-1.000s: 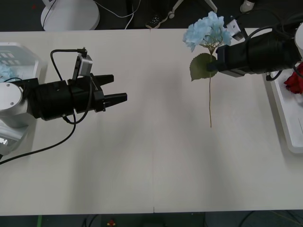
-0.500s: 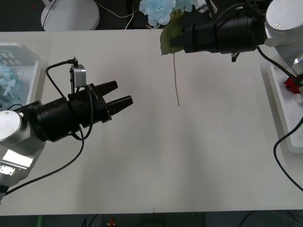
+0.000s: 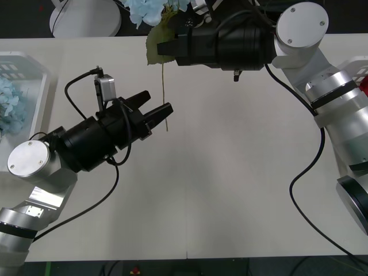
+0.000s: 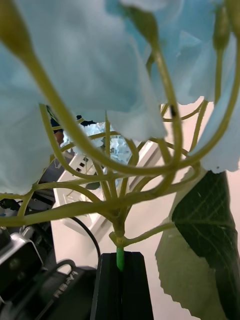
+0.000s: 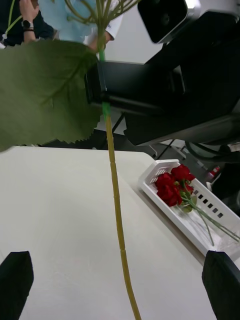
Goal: Put the red flowers into the right box and the blue flowers into the left box
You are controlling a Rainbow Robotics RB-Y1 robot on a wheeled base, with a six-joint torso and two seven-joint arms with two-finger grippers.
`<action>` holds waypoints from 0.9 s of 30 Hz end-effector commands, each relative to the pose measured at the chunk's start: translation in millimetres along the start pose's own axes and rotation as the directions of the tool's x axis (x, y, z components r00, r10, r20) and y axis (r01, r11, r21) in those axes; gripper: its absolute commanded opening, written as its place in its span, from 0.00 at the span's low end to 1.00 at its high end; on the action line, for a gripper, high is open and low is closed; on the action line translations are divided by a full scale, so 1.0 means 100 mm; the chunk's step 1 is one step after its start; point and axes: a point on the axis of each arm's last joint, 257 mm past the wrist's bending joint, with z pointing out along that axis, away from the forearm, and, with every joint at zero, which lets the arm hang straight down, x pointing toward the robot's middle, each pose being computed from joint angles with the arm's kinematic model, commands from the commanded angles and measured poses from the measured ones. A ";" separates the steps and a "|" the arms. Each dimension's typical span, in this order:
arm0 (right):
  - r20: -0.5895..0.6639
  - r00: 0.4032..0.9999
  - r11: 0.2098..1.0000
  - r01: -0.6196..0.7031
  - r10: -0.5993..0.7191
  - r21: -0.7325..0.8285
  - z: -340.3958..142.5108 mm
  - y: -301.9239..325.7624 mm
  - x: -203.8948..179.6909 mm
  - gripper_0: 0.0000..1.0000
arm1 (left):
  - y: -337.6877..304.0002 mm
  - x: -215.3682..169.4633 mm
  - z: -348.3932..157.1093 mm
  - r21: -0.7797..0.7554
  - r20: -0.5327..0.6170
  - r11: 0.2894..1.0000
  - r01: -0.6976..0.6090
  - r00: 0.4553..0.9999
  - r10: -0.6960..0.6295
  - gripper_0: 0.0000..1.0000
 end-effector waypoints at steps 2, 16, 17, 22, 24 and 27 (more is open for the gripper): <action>0.060 0.996 0.996 0.067 -0.063 -0.063 0.15 0.39 -0.35 0.00 | -0.31 -0.03 0.27 0.027 0.025 0.998 -0.055 0.998 0.055 0.62; 0.067 0.996 0.995 0.071 -0.067 -0.066 0.21 0.41 -0.32 0.00 | -0.31 -0.04 0.27 0.027 0.028 0.998 -0.050 0.998 0.049 0.00; 0.067 0.996 0.995 0.071 -0.067 -0.066 0.21 0.41 -0.32 0.00 | -0.30 -0.05 0.27 0.026 0.029 0.998 -0.049 0.998 0.049 0.00; 0.066 0.996 0.996 0.066 -0.062 -0.064 0.19 0.40 -0.33 0.14 | -0.28 -0.11 0.26 0.023 0.043 0.999 -0.041 0.998 0.040 0.00; 0.069 0.996 0.996 0.063 -0.059 -0.062 0.18 0.39 -0.34 0.53 | -0.26 -0.12 0.26 0.021 0.044 0.999 -0.042 0.998 0.041 0.00; 0.076 0.996 0.998 0.052 -0.048 -0.048 0.12 0.32 -0.37 0.90 | -0.22 -0.16 0.24 0.014 0.049 0.999 -0.043 0.998 0.042 0.00</action>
